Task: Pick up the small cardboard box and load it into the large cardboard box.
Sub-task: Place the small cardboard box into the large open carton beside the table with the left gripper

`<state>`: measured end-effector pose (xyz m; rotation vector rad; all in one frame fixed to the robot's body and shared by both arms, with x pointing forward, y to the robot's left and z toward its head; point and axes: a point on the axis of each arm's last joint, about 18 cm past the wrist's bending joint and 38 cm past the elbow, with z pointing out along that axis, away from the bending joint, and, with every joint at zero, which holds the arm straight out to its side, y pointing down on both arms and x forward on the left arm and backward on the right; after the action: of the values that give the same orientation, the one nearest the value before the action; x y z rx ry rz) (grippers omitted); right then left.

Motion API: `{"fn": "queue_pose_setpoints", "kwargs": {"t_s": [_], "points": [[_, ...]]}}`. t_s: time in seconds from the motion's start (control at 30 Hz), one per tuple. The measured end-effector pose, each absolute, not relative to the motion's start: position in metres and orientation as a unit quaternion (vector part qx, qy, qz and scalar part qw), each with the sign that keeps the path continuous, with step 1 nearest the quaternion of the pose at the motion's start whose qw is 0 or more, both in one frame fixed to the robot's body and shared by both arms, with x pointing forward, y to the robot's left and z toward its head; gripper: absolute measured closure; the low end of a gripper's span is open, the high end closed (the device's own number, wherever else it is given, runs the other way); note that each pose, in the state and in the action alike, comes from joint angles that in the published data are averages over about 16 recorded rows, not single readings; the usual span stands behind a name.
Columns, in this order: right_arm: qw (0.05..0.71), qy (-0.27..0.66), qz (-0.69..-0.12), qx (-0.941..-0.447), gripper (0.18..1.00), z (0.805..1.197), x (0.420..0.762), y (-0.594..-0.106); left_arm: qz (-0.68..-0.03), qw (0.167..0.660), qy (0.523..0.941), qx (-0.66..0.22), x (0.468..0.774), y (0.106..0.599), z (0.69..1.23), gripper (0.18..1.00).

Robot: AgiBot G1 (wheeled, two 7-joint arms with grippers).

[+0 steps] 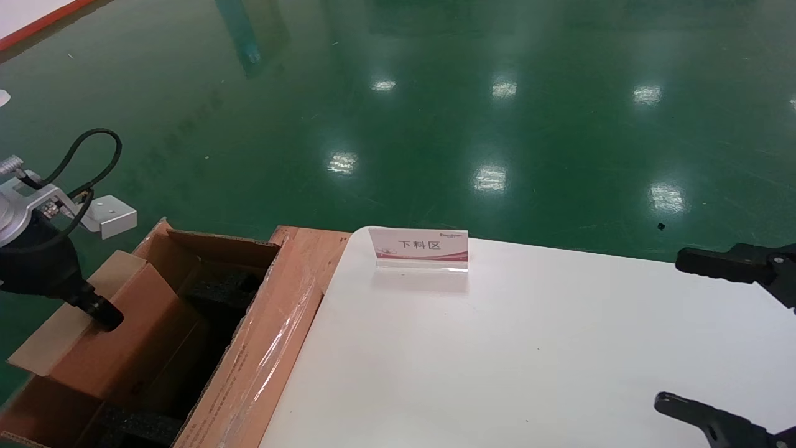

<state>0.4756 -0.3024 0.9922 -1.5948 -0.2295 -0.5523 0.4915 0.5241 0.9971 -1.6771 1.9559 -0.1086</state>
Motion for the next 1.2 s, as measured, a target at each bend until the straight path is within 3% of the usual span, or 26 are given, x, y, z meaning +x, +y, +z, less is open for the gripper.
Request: {"fn": "queue_pose_setpoints", "kwargs": {"t_s": [1.2], "points": [[0.659,-0.101,-0.244,-0.704,0.178,0.992,0.476,-0.302,-0.031,0.300,0.709,-0.637,0.523,0.550,0.991,0.746]]}}
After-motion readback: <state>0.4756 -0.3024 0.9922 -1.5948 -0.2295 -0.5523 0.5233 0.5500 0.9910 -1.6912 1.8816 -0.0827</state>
